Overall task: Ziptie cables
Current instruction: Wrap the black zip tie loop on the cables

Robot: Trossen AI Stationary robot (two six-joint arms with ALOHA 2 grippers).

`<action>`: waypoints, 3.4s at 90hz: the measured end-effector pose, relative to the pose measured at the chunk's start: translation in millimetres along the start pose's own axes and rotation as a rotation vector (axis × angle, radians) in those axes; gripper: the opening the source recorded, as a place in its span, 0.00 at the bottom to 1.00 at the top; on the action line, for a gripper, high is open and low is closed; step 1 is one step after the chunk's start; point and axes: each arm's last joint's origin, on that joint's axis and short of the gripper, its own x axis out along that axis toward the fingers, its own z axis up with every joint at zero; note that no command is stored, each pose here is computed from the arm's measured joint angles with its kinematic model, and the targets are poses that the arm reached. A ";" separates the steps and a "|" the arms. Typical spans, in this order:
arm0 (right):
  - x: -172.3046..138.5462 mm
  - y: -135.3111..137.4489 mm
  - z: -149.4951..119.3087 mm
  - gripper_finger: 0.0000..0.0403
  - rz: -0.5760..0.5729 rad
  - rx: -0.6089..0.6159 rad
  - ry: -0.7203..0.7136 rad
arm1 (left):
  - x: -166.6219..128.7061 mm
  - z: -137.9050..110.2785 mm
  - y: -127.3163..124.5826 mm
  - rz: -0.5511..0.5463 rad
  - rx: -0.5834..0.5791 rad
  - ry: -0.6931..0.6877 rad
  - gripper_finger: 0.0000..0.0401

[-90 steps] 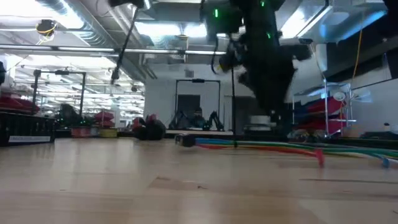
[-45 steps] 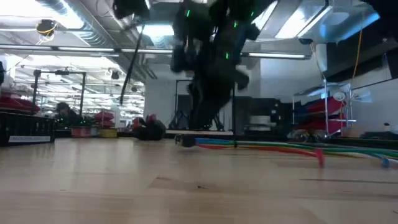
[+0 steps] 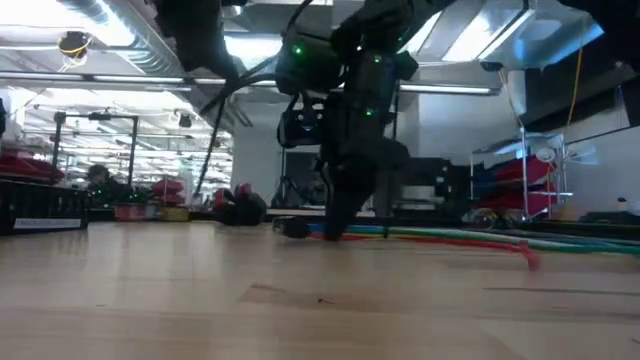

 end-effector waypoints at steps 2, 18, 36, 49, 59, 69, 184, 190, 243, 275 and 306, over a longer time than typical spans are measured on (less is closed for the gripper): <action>-3.3 0.0 -1.3 0.05 -0.006 0.009 0.008 | -1.2 0.3 0.0 -0.003 -0.006 -0.007 0.00; -38.4 -7.9 -1.8 0.01 -0.102 0.045 -0.047 | -6.7 5.3 -1.6 -0.005 -0.041 -0.078 0.00; -50.4 -24.8 -1.4 0.02 -0.154 0.126 -0.102 | -4.9 14.8 -6.0 0.006 -0.071 -0.186 0.00; -51.8 -24.6 0.9 0.01 -0.185 0.125 -0.122 | -4.8 20.1 -8.5 0.012 -0.065 -0.247 0.00; -56.2 -24.5 -1.9 0.01 -0.202 0.121 -0.101 | -5.5 15.9 -10.6 0.014 -0.078 -0.218 0.00; -69.2 -24.8 -7.7 0.01 -0.202 0.102 -0.076 | -16.1 12.3 -11.0 0.001 -0.126 -0.203 0.00; -139.7 -35.0 -3.4 0.01 -0.249 0.177 -0.401 | -76.1 20.2 9.2 0.040 -0.105 -0.486 0.00; -137.4 -35.0 -3.1 0.01 -0.238 0.179 -0.395 | -76.5 21.4 9.5 0.042 -0.098 -0.497 0.00; -120.8 -37.6 2.9 0.01 -0.210 0.189 -0.391 | -78.5 25.0 10.6 0.065 -0.071 -0.538 0.00; -118.5 -37.0 11.3 0.01 -0.148 0.169 -0.467 | -63.6 26.9 15.6 0.123 -0.022 -0.509 0.00; -98.3 -31.6 17.3 0.07 -0.133 0.180 -0.444 | -20.0 9.1 15.1 0.090 0.005 -0.477 0.00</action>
